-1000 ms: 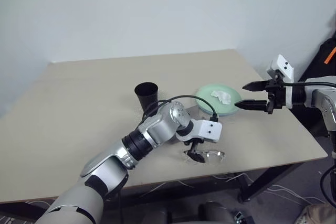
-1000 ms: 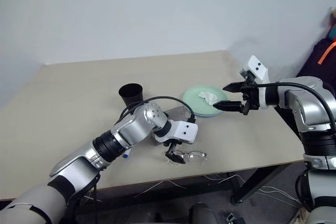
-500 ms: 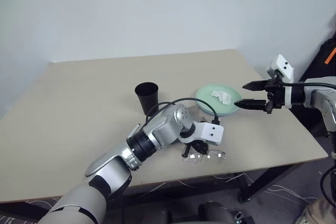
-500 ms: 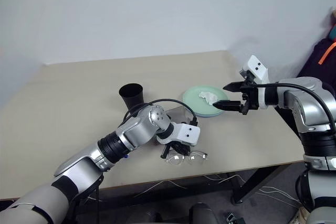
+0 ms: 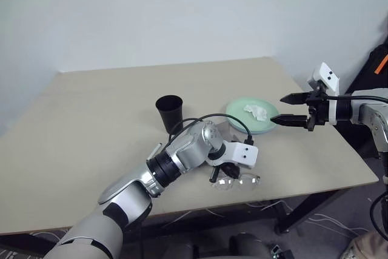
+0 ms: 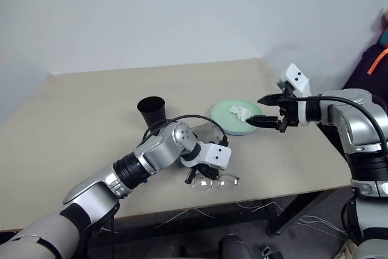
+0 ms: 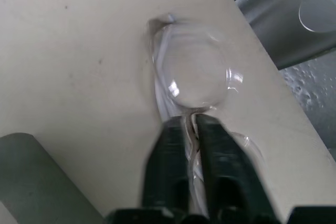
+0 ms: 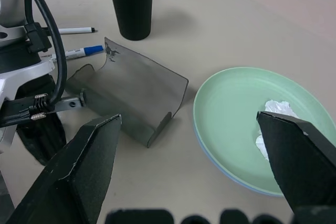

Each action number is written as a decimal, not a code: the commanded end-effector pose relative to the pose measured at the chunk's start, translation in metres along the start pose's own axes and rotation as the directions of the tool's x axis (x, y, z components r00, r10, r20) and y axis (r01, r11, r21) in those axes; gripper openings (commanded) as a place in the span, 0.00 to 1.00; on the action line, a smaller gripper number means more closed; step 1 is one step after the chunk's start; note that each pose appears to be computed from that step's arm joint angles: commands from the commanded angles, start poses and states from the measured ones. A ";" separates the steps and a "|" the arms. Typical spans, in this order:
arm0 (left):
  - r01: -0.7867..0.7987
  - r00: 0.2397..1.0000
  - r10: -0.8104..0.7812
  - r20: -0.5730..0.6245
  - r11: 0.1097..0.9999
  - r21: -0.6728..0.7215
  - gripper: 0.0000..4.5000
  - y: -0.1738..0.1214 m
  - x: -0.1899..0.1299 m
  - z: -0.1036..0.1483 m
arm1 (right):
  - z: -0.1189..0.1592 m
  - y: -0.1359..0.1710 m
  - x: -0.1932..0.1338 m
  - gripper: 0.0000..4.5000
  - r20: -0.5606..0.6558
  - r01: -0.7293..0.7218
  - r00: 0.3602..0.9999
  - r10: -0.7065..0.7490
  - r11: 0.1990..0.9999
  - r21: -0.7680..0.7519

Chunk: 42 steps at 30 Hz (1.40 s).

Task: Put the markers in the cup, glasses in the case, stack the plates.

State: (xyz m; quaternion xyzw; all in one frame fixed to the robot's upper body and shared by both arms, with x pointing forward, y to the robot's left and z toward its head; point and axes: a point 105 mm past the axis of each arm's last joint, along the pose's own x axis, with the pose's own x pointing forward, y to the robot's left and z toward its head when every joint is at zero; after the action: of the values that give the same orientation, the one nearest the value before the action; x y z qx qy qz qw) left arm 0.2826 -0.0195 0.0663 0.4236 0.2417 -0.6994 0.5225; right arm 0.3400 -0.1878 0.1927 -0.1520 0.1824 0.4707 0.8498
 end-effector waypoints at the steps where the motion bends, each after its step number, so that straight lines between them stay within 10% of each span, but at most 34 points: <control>1: -0.010 1.000 0.010 -0.012 1.000 0.023 0.01 0.003 -0.003 0.003 | 0.013 -0.003 -0.006 1.00 0.038 0.022 0.999 -0.021 0.999 -0.037; 18: -0.152 0.969 0.158 0.188 0.987 -0.046 0.01 0.041 -0.065 0.034 | 0.014 -0.005 -0.004 1.00 0.039 0.013 0.999 -0.011 0.999 -0.045; 32: -0.442 0.897 0.429 -0.107 0.864 -0.240 0.01 0.095 -0.094 -0.053 | 0.019 -0.004 0.002 1.00 0.051 -0.008 0.999 0.011 0.998 -0.062; 42: -0.413 0.910 0.394 -0.124 0.859 -0.301 0.01 0.090 -0.070 -0.059 | 0.022 -0.004 0.005 1.00 0.051 -0.017 0.998 0.021 0.997 -0.072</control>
State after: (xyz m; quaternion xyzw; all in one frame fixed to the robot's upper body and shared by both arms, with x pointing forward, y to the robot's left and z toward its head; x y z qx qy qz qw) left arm 0.3903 0.0342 0.0969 0.3890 0.2835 -0.5203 0.7054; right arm 0.3479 -0.1796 0.1931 -0.1537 0.1735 0.4864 0.8424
